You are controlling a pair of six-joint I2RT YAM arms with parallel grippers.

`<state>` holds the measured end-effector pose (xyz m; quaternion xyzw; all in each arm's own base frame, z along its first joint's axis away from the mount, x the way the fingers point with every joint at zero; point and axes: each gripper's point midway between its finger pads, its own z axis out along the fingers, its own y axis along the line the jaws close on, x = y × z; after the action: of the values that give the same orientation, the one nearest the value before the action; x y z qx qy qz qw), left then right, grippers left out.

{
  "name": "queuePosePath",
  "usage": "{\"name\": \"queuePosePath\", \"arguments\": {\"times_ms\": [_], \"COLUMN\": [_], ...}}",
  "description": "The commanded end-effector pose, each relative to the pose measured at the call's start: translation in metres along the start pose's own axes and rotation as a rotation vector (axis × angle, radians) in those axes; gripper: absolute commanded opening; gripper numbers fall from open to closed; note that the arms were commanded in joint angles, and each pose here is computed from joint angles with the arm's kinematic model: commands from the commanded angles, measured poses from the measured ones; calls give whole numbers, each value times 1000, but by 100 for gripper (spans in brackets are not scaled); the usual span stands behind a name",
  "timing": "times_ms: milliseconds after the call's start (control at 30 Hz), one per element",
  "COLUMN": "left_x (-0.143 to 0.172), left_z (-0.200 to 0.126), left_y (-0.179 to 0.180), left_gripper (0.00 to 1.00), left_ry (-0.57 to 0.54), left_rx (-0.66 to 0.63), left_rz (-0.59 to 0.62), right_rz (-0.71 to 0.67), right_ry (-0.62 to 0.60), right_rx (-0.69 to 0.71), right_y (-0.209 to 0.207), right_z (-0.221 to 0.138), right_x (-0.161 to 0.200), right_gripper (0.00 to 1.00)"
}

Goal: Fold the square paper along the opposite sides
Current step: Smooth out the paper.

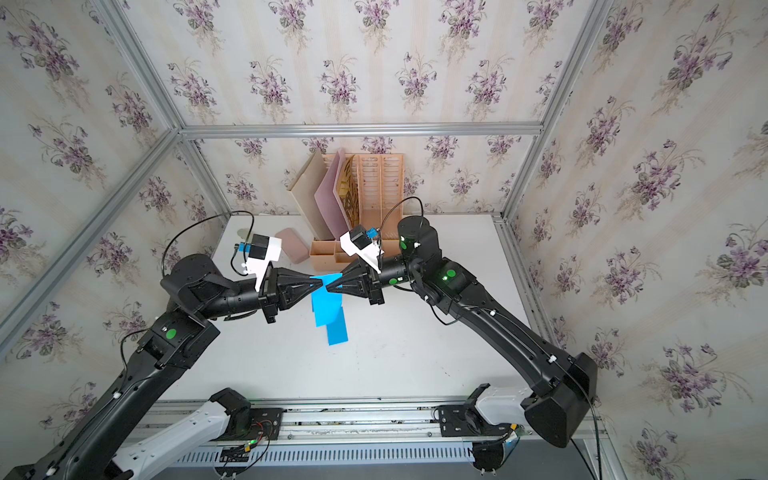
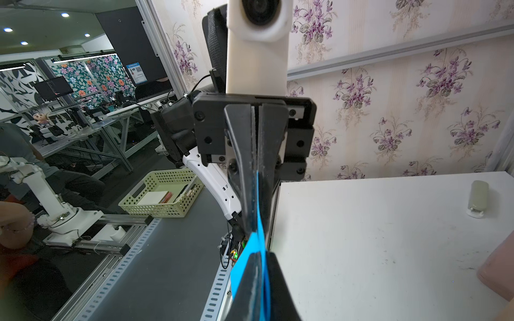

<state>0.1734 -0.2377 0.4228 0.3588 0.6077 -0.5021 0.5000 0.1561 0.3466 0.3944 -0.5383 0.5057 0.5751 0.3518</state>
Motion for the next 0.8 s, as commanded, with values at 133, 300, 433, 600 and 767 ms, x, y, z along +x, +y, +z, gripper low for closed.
{"name": "queuePosePath", "arguments": {"times_ms": [133, 300, 433, 600, 767], "left_x": [-19, -23, -28, -35, -42], "left_z": [-1, -2, -3, -4, -6], "left_y": [-4, -5, -7, -10, -13], "left_gripper": [0, 0, 0, 0, 0], "left_ry": [-49, -67, -83, -96, -115], "left_rx": [3, 3, 3, 4, 5], "left_rz": [49, 55, 67, 80, 98], "right_rz": [2, -5, -2, -3, -3], "right_ry": [-26, -43, -51, -57, -58], "right_rx": [-47, -56, -60, -70, -74], "right_y": [7, 10, 11, 14, 15], "right_z": [1, 0, -1, -1, -1], "right_x": [-1, -4, -4, -6, -6], "right_gripper": [0, 21, 0, 9, 5]}}
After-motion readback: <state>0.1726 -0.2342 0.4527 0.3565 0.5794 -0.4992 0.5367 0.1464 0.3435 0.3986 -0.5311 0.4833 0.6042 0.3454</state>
